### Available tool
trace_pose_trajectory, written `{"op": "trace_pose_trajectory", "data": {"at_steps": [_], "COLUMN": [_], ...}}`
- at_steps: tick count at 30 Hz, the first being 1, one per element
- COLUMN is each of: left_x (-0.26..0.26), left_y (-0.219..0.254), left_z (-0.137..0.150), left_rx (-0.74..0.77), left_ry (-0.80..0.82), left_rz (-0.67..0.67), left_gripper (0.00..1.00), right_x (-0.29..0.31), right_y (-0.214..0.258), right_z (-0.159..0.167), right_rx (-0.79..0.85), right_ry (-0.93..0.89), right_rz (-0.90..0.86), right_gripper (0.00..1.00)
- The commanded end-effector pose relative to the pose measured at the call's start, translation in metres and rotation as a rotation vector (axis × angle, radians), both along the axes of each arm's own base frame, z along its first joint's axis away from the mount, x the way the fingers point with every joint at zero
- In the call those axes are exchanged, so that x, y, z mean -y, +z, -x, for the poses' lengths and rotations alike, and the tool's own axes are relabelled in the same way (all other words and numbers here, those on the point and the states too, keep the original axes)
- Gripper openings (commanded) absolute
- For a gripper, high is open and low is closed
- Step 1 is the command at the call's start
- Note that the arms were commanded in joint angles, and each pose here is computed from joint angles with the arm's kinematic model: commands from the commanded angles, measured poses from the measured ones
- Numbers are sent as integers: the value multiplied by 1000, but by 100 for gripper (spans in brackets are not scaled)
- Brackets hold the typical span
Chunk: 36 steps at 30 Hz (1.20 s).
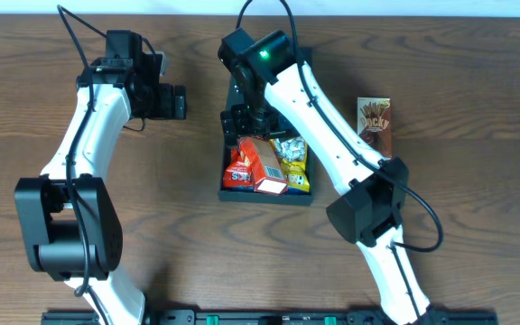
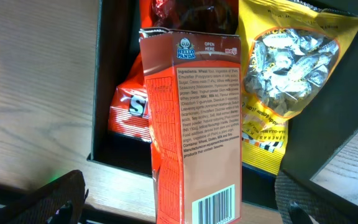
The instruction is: Pack container
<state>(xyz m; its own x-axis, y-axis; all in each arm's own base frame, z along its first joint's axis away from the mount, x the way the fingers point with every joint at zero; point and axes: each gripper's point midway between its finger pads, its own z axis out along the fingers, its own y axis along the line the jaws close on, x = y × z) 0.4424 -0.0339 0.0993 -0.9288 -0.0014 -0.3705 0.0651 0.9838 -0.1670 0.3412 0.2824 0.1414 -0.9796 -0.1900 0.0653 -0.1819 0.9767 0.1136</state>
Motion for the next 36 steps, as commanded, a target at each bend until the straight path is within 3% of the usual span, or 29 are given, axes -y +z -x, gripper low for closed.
{"op": "trace_pose_trajectory", "data": {"at_steps": [1,2,4,8,9,15,19,22,24,27,32,36], "left_x": [-3,-3,-3,-3,-3,3,8,9,9,9,9,10], "left_y": [16,16,16,16,16,15,13,12,12,12,12,13], "left_z": [-7,-7,-7,-7,-7,-2,6,9,10,10,10,7], "left_rx": [46,46,46,45,45,26,-9,-23,-27,-26,-25,-14], "left_ry": [-9,-9,-9,-9,-9,-22,-32,-35,-36,-36,-36,-37], "left_rz": [-13,-13,-13,-13,-13,16,45,52,54,54,54,54], "left_gripper": [95,95,95,95,95,95,95,95,95,95,95,95], "right_x": [-3,-2,2,19,24,22,38,56,69,86,105,116], "right_y": [6,6,7,9,10,21,21,21,22,33,57,56], "right_z": [-2,-4,-8,-18,-20,-21,-32,-44,-51,-58,-40,-18], "right_rx": [29,37,46,47,46,26,49,61,65,87,107,126], "right_ry": [18,34,62,86,96,374,417,375,340,283,261,254], "right_rz": [-10,-10,-13,-15,-15,-243,-247,-233,-237,-253,-257,-280], "right_gripper": [97,93,75,9,2,1,2,25,29,14,18,15]}}
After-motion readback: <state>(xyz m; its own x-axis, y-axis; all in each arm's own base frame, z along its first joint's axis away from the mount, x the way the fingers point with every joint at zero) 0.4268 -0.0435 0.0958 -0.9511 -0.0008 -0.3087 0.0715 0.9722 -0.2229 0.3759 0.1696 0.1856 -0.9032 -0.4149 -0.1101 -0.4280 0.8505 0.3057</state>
